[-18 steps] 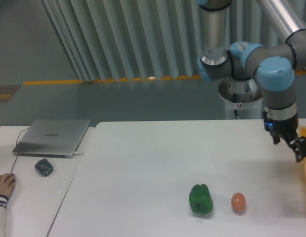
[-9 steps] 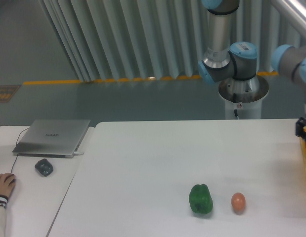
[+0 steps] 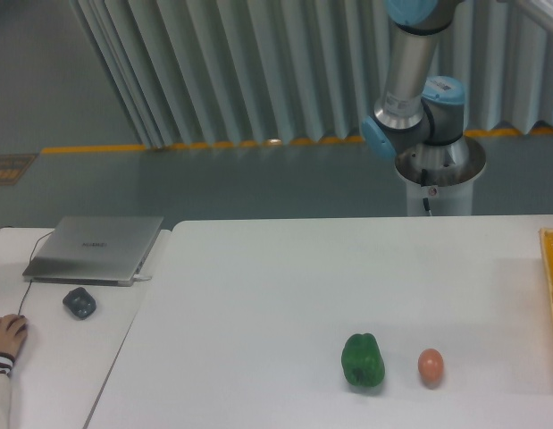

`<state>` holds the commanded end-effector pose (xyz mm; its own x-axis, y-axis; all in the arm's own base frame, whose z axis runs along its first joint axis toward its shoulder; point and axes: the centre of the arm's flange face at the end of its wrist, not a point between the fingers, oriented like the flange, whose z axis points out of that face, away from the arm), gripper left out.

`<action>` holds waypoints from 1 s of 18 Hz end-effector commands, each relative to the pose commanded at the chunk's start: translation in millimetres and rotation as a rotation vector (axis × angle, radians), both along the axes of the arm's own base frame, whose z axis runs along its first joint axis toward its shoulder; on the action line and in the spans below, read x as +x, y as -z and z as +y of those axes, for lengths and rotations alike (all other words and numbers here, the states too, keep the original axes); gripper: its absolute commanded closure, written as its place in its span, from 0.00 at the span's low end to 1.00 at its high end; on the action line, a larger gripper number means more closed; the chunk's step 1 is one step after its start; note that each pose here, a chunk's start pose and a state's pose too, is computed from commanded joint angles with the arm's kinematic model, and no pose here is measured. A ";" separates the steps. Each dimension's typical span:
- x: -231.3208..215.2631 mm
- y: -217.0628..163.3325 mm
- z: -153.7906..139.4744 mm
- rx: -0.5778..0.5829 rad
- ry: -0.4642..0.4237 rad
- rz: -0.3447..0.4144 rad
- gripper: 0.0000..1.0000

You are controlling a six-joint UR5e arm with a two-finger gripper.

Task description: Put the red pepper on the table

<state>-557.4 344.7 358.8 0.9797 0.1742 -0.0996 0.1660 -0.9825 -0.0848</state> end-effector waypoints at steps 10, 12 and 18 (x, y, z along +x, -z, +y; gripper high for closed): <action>-36.4 8.8 -23.1 0.035 -0.056 0.021 0.00; -47.6 13.9 -34.7 0.034 -0.073 0.023 0.00; -62.1 24.5 -39.9 0.036 -0.081 0.045 0.00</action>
<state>-619.5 304.8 334.3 0.9568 0.2570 -0.1358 0.2402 -0.9622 -0.1286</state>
